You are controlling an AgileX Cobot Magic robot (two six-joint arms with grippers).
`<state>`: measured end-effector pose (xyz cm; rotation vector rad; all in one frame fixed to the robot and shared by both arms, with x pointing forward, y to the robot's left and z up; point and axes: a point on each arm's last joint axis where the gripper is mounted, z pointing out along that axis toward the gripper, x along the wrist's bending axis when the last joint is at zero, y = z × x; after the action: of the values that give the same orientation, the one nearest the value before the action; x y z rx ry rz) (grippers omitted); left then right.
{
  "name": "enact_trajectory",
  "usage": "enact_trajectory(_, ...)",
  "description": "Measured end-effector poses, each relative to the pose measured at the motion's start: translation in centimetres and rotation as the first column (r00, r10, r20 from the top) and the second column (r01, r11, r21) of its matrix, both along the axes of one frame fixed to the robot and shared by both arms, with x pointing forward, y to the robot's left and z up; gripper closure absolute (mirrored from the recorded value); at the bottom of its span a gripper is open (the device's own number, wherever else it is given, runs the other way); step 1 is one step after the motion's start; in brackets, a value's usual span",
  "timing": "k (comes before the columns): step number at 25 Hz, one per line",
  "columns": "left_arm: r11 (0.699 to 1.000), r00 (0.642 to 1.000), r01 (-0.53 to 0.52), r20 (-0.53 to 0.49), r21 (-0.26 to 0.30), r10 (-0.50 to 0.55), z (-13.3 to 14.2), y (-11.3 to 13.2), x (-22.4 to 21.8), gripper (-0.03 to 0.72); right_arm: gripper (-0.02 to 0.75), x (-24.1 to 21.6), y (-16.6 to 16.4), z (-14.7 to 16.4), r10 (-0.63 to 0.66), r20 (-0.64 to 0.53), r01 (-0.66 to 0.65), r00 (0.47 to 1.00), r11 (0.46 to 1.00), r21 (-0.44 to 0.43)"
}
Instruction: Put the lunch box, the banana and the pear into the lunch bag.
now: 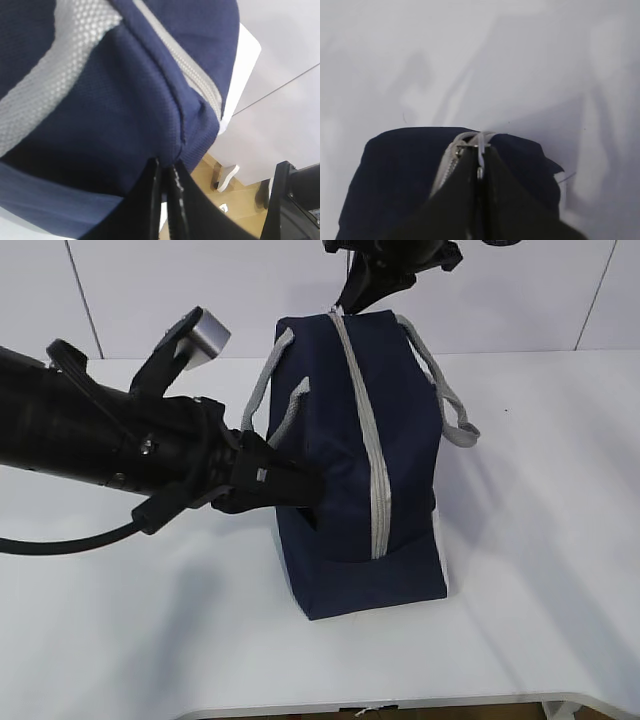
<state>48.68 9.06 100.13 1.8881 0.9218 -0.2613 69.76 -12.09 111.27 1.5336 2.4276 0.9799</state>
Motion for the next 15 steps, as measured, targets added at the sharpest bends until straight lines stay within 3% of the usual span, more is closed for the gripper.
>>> enact_trajectory(4, 1.000, 1.000, 0.000, 0.000, 0.000, 0.000, 0.00, 0.00, 0.00, 0.708, 0.720, 0.18, -0.01, -0.18, 0.014, 0.009, -0.014, 1.000, 1.000, -0.008)
enact_trajectory(11, 1.000, 1.000, 0.011, -0.003, -0.003, -0.011, 0.02, -0.03, -0.09, 0.708, 0.720, 0.28, -0.25, -0.13, 0.126, 0.082, -0.117, 0.989, 0.988, -0.102)
enact_trajectory(15, 0.999, 0.999, 0.032, 0.020, 0.032, -0.033, -0.17, 0.08, -0.13, 0.709, 0.720, 0.29, -0.28, -0.14, 0.221, 0.124, -0.200, 0.967, 0.966, -0.163)
